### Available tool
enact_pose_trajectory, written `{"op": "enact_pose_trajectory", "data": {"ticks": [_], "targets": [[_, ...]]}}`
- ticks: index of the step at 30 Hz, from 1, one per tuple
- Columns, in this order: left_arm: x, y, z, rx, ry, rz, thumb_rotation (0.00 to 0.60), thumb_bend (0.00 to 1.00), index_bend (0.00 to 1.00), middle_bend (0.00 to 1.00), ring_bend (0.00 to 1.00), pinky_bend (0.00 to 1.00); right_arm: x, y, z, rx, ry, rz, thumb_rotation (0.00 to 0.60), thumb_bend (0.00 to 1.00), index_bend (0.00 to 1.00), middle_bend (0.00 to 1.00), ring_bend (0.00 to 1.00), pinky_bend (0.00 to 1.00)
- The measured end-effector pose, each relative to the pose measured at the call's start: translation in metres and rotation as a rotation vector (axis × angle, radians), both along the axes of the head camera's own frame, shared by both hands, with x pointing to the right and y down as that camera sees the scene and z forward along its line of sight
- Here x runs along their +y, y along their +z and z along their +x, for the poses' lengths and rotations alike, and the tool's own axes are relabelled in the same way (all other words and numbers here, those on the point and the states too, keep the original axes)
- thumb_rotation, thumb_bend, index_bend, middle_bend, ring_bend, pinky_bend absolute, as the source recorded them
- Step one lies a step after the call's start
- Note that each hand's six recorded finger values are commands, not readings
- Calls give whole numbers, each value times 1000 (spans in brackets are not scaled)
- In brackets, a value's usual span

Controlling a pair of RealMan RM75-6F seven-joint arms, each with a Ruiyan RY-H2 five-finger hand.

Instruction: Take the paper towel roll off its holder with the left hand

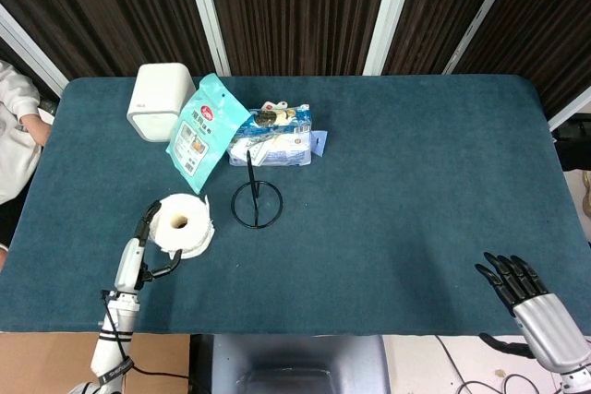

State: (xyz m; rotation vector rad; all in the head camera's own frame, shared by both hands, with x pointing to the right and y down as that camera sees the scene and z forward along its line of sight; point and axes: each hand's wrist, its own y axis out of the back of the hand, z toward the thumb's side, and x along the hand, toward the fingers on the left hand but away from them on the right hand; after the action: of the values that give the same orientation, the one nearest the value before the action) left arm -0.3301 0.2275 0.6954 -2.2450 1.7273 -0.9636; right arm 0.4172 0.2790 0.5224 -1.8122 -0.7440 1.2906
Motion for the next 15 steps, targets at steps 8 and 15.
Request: {"op": "enact_pose_trajectory", "data": {"ticks": [8,15], "targets": [[-7,-20,-12,-39,43,52,600,370,0,0,0,0,0,1,0,8,2,2,600,64,0,0,0,0],[26,-70,-38,-200,297,192,600,400,0,0,0,0,2,8,-5,34,-13,-8,600,64,0,0,0,0]]}}
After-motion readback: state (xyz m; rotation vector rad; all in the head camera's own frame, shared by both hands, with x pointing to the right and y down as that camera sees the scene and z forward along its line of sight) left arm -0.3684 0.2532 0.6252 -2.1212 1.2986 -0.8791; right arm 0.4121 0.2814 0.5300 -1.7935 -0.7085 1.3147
